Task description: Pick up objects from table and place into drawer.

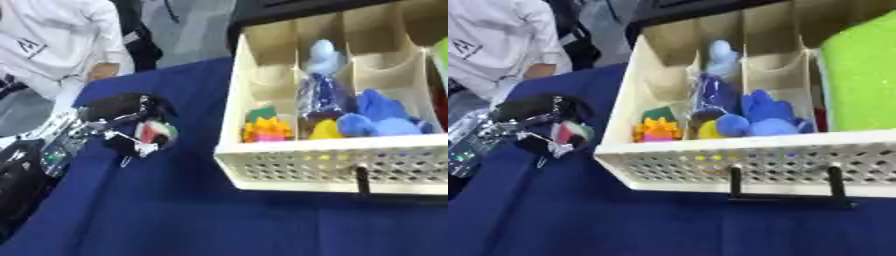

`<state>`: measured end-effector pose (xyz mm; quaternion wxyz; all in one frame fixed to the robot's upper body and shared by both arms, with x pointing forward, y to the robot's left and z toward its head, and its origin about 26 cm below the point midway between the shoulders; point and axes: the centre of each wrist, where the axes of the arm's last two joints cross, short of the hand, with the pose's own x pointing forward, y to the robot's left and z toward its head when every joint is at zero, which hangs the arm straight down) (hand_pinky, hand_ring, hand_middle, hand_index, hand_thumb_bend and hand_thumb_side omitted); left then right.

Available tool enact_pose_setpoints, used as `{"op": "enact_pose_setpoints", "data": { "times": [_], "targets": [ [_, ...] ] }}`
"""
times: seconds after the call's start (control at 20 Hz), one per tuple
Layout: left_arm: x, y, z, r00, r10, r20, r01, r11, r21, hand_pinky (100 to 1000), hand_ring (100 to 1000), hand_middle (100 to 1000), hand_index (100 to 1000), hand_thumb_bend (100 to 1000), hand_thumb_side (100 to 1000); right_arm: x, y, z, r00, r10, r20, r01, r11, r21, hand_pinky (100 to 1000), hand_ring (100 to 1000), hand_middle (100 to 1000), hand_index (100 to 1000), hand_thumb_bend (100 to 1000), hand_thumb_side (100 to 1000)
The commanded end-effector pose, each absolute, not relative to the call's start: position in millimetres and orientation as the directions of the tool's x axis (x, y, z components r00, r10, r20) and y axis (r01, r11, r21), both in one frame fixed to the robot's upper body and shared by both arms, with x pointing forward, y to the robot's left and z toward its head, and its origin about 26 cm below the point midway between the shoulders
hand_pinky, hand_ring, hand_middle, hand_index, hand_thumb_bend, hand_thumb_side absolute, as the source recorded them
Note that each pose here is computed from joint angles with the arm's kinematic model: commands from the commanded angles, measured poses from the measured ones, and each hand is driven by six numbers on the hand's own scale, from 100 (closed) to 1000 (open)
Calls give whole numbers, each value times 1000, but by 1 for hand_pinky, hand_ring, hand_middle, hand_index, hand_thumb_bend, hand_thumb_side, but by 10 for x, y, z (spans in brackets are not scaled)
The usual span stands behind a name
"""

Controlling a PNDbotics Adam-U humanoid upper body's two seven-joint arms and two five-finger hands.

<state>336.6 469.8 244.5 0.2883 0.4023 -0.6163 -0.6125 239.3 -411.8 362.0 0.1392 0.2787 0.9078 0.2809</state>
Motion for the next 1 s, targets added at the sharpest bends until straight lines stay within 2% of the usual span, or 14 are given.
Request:
{"op": "enact_pose_setpoints", "data": {
  "times": [0.05,0.7,1.0],
  "targets": [
    [3288,4761,2704,-497,-846,-192,-189,-110,976,702,832,746,359,100,366,2336,-4114,3706,-790,574,-214,334,696,635,517,685,585,669,100,861],
    [3227,4725,2857,-534,-827,-178,-240,-53,969,692,828,738,359,100,346,2375,-4083,3663,-799,579,-165,369,688,625,518,687,585,669,100,837],
    [3211,4615,3016,-584,-809,-72,-284,120,951,650,817,707,347,100,413,2397,-4056,3655,-805,574,-151,377,691,617,517,687,585,669,100,834]
  ]
}}
